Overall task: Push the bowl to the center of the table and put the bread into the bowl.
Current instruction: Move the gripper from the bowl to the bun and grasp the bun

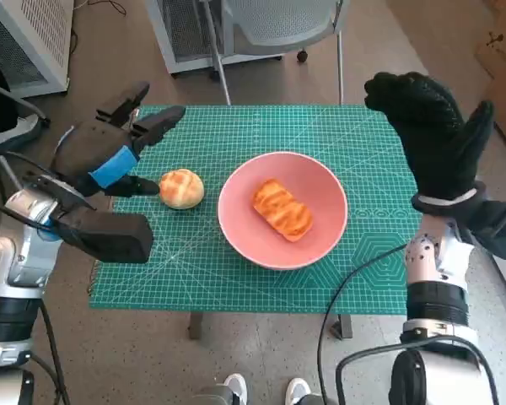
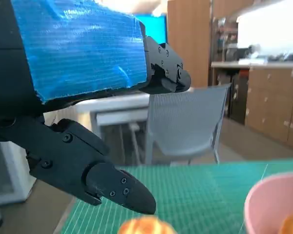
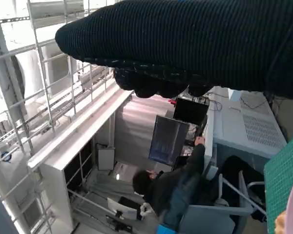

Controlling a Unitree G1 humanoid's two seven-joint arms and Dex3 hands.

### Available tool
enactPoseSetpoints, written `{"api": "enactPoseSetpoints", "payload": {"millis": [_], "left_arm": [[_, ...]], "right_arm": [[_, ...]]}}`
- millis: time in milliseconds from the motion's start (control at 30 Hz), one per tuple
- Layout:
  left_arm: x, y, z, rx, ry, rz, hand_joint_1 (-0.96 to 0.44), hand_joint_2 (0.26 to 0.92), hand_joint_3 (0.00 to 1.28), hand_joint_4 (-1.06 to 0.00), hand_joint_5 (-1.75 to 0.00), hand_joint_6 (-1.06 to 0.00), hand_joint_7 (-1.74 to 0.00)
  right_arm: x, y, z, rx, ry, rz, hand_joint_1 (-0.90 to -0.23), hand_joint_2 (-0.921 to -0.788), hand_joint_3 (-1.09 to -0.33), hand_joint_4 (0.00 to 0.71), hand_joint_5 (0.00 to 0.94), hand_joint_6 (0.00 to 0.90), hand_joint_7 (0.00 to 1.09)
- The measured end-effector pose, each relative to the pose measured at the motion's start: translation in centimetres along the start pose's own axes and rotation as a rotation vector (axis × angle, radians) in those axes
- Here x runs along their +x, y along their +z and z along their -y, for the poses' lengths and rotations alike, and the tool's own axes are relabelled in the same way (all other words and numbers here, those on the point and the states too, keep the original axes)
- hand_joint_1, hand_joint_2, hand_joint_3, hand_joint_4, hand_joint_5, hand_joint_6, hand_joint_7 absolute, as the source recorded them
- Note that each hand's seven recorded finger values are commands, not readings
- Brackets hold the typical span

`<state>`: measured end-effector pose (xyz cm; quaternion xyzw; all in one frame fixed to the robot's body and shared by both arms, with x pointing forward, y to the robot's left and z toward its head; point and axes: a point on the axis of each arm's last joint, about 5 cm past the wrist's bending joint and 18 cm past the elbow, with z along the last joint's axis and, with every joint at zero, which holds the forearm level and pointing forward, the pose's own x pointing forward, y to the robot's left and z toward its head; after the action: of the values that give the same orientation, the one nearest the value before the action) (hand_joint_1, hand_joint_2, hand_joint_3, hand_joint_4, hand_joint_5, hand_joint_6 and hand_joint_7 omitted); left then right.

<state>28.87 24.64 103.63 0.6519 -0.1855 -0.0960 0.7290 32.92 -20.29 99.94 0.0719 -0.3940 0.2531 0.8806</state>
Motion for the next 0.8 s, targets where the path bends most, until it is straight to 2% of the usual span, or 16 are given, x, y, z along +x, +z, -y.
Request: {"api": "enactPoseSetpoints", "payload": {"millis": [367,800], "left_arm": [[-0.3,-1.2,1.1,-0.057,-0.07,-0.068,-0.53,0.748,0.01,-0.13,0.0,-0.33,0.0],[1.0,-1.0,3.7,-0.132,-0.152,-0.136,-0.53,0.757,0.0,-0.11,0.0,-0.29,0.0]], "right_arm": [[-0.12,-0.2,0.0,0.002,-0.003,-0.006,-0.643,-0.921,-0.756,0.307,0.002,0.419,0.01],[-0.11,-0.2,0.0,0.003,0.005,-0.007,-0.645,-0.921,-0.762,0.307,0.001,0.419,0.01]]}}
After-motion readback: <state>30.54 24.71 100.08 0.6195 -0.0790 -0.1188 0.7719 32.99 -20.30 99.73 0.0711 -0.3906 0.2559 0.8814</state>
